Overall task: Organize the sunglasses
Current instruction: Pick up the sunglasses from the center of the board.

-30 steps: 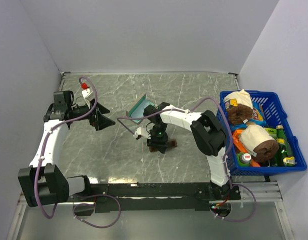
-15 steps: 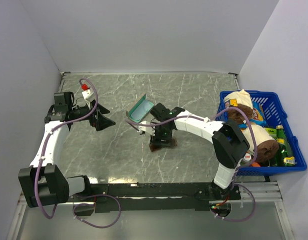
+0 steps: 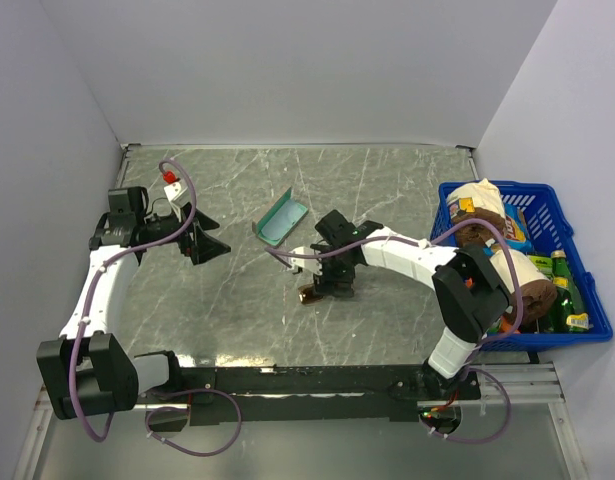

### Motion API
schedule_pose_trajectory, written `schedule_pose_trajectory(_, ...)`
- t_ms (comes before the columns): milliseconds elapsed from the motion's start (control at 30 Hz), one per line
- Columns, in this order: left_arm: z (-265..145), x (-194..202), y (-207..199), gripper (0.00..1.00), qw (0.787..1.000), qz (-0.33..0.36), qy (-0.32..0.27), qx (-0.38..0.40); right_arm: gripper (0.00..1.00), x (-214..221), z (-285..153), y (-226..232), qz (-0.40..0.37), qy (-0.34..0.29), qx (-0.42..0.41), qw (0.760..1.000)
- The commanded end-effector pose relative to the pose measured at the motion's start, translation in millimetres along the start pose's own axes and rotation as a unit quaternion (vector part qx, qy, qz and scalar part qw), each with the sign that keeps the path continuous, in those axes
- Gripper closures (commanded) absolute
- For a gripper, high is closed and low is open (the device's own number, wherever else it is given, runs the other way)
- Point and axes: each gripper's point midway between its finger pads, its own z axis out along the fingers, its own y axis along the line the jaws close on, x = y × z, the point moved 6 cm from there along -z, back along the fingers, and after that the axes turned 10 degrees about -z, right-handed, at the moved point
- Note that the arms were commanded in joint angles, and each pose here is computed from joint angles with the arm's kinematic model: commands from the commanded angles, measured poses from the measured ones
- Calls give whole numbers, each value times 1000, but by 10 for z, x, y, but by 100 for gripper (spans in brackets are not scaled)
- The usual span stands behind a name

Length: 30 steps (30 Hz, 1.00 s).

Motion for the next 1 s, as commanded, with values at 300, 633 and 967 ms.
schedule_pose_trajectory(300, -15, -57, -43, 4, 1000, 27, -11, 8, 16, 66, 84, -35, -47, -9, 43, 998)
schedule_pose_trajectory(633, -18, -49, -48, 4, 999, 29, -10, 11, 25, 114, 178, -29, -54, -3, 46, 997)
schedule_pose_trajectory(967, -22, -56, -54, 4, 999, 31, -10, 11, 47, 119, 187, 23, -52, -9, 38, 998)
